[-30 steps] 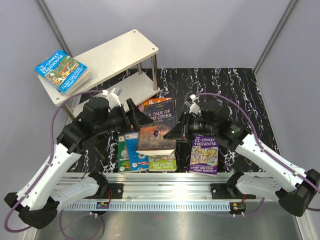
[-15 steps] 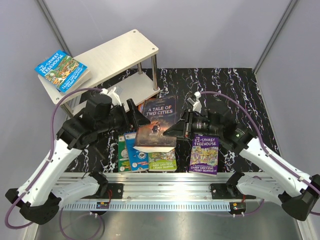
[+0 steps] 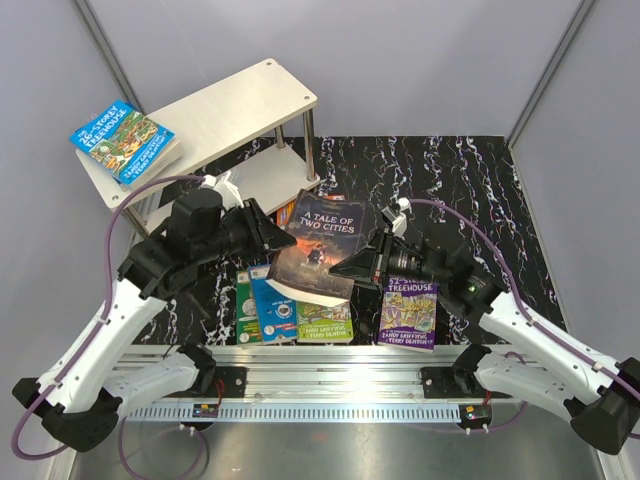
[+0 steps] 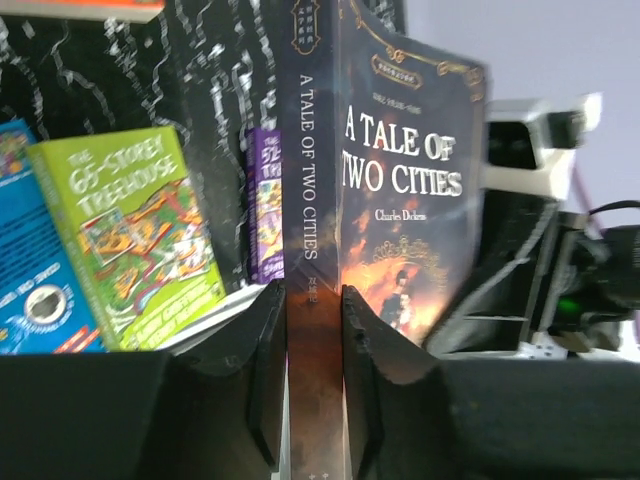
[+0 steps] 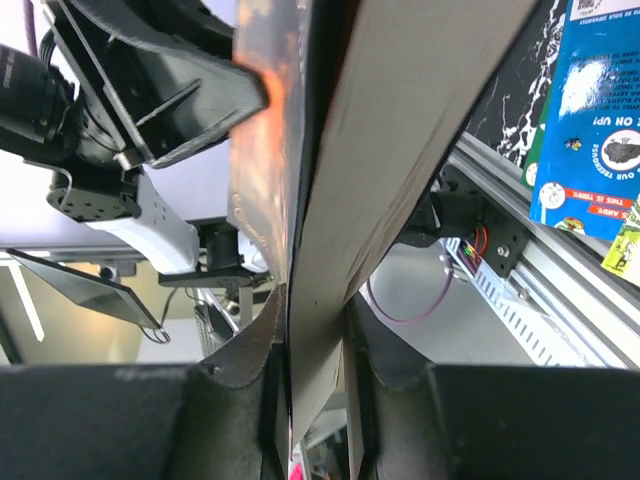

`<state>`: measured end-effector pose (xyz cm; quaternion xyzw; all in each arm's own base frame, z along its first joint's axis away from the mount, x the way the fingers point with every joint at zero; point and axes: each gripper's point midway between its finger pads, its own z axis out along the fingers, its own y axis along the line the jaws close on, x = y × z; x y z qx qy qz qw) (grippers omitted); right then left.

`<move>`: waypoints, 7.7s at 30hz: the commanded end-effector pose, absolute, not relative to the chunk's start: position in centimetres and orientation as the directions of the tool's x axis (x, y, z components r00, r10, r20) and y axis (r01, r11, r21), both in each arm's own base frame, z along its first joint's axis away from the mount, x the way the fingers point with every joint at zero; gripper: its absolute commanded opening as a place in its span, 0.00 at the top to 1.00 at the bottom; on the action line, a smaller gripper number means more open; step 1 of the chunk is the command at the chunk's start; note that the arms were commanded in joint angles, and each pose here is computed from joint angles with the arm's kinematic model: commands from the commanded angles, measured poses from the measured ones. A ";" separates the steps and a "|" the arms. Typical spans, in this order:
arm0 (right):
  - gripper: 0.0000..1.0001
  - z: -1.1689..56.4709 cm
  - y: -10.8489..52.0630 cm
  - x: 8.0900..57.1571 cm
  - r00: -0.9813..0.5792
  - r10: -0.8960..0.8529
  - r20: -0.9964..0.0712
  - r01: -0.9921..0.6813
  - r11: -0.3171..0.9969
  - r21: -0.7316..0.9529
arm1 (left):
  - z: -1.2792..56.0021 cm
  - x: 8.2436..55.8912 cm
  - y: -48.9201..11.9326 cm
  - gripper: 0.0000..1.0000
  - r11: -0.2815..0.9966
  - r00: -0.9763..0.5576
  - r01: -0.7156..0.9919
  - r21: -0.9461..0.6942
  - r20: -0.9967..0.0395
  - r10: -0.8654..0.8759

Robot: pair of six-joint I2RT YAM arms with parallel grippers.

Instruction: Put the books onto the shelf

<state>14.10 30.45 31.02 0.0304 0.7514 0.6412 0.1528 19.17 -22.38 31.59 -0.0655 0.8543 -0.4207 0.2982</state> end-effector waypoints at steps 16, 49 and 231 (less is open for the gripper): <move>1.00 38.4 30.2 13.8 -0.902 0.311 -0.299 -0.329 -0.049 0.943 | 38.5 17.2 -26.7 0.89 0.386 -0.824 0.382 -0.840 -0.498 -0.268; 0.00 36.2 25.4 12.5 -0.843 0.353 -0.405 -0.326 0.263 0.908 | 62.5 29.2 2.4 1.00 0.508 0.065 0.355 -0.785 -0.522 -0.851; 0.84 29.9 29.8 16.0 -0.907 0.272 -0.321 -0.228 0.323 0.918 | 21.9 18.8 -28.6 1.00 0.448 -0.900 0.163 -0.879 -0.319 -0.297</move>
